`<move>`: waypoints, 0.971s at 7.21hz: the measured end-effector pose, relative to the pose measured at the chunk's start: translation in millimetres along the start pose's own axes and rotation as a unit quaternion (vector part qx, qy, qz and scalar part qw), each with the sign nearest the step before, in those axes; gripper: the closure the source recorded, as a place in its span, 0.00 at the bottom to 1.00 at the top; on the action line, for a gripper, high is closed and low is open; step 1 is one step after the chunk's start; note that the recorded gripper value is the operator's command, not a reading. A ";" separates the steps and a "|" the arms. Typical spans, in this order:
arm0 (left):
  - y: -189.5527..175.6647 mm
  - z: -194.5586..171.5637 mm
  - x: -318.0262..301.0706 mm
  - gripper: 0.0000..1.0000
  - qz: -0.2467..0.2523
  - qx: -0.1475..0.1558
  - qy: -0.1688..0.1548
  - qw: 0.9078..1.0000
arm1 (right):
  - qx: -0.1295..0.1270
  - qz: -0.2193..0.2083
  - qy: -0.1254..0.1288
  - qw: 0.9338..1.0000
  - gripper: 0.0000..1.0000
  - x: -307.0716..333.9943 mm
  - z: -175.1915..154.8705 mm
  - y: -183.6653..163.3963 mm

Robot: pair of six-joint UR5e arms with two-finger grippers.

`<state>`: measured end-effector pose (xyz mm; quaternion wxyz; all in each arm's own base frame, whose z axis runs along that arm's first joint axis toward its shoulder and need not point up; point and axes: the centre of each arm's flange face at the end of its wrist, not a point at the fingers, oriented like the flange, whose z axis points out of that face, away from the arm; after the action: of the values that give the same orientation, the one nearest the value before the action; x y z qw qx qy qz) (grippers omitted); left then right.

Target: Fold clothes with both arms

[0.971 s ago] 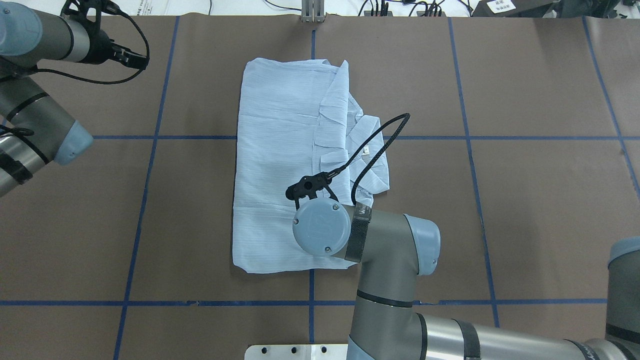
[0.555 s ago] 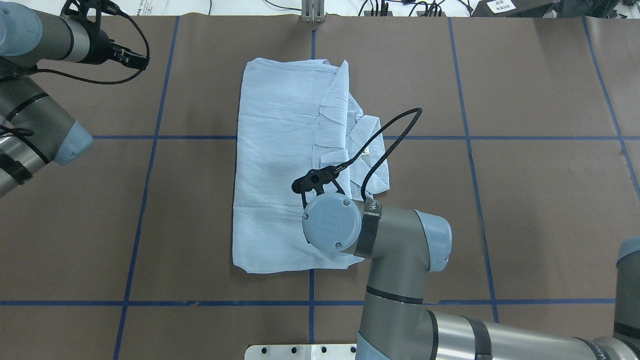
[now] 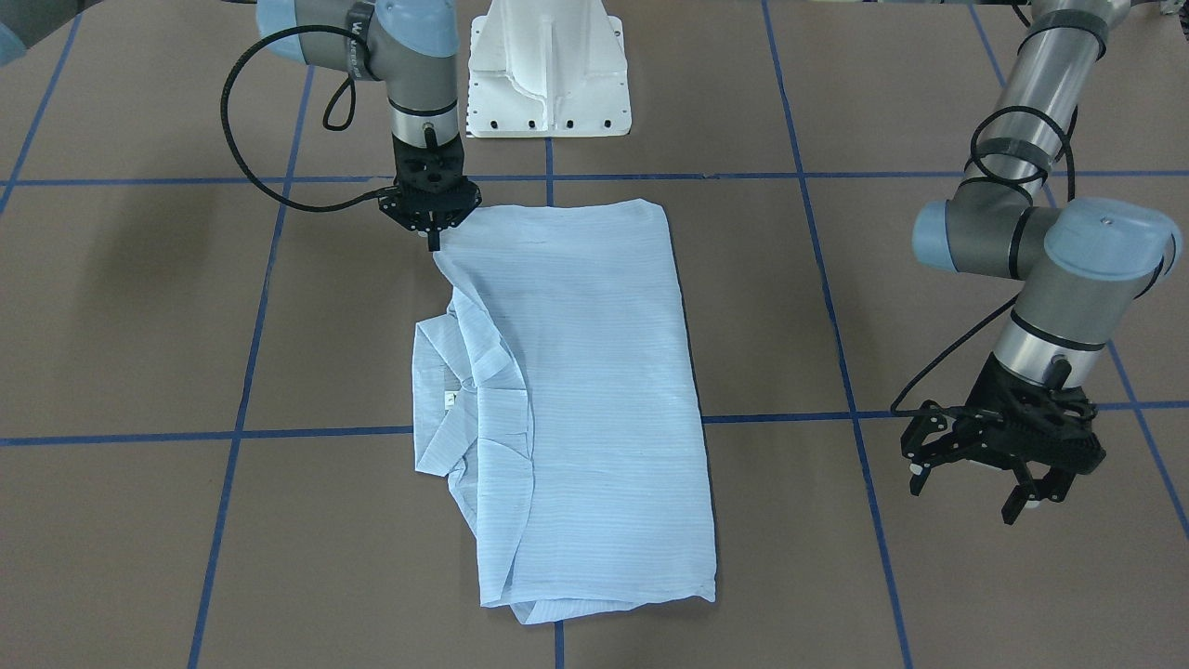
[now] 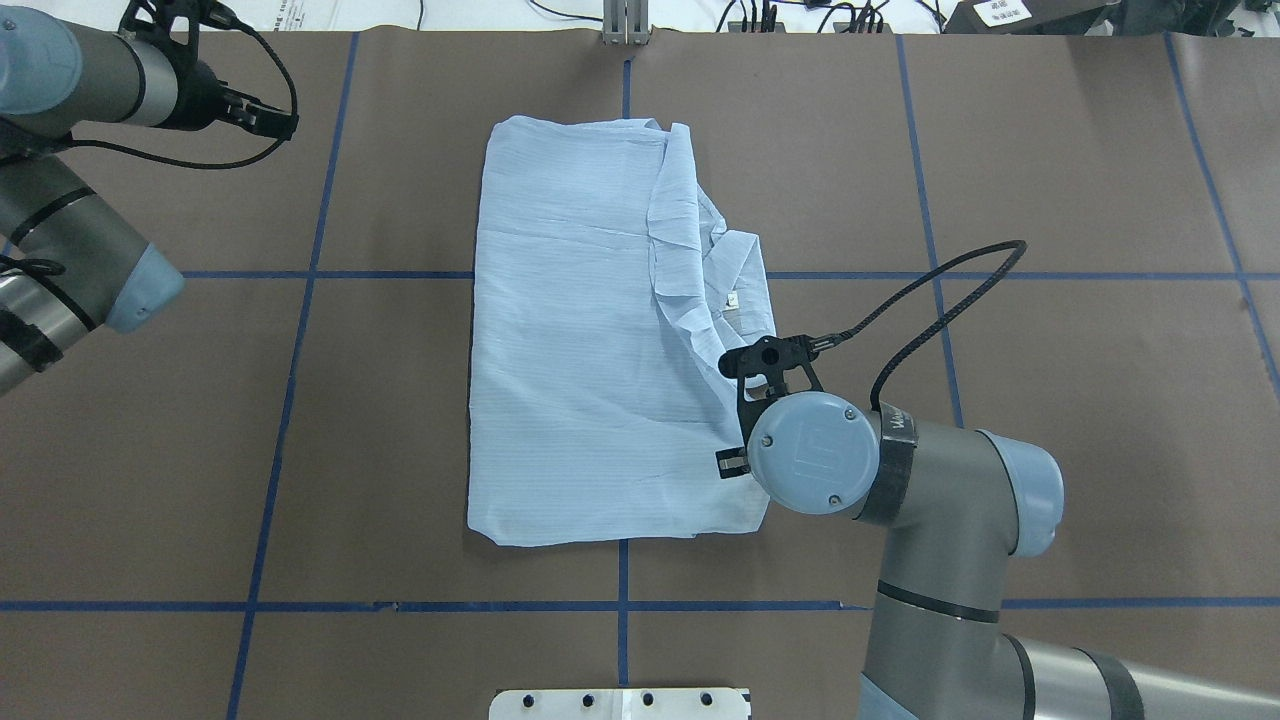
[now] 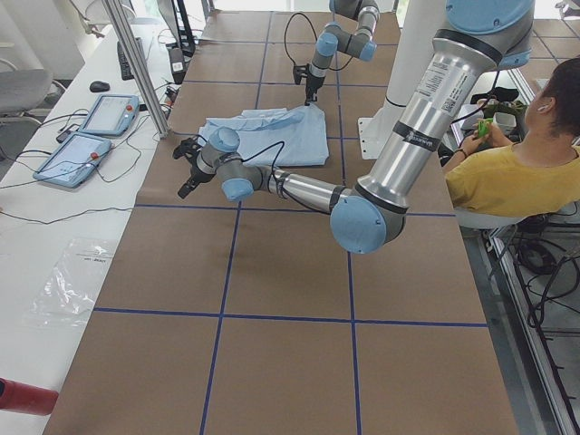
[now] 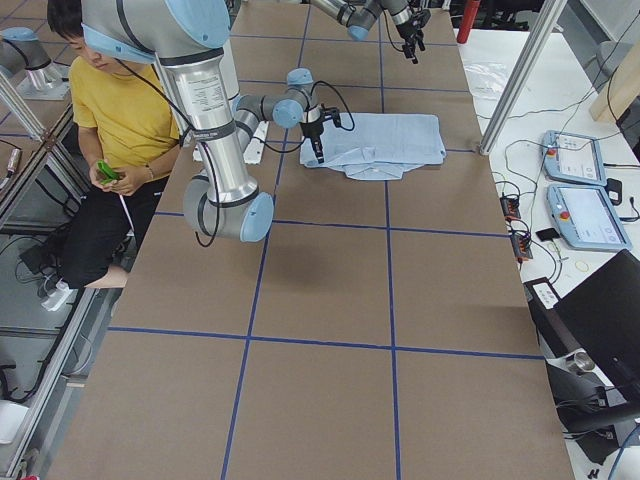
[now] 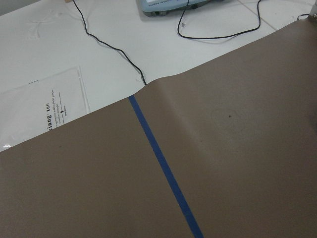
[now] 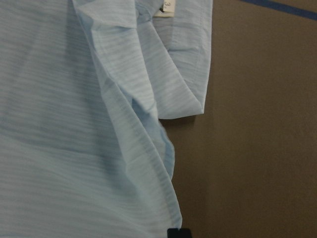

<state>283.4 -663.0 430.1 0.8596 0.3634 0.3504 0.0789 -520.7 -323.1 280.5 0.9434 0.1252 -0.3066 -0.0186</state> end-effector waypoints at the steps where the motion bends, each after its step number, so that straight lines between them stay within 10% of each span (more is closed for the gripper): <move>1: 0.2 -0.1 -0.1 0.00 0.000 0.000 0.000 1.000 | 0.000 0.039 0.008 0.999 0.09 3.1 7.3 8.6; 7: 1.7 1.1 0.3 0.00 0.000 -0.002 0.001 1.000 | 0.062 0.113 -0.008 0.992 0.00 -1.7 -3.6 -57.4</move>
<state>284.6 -662.3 431.7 0.8600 0.3617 0.3508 0.0802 -517.6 -377.6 262.5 0.9272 0.1480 -0.3273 0.1058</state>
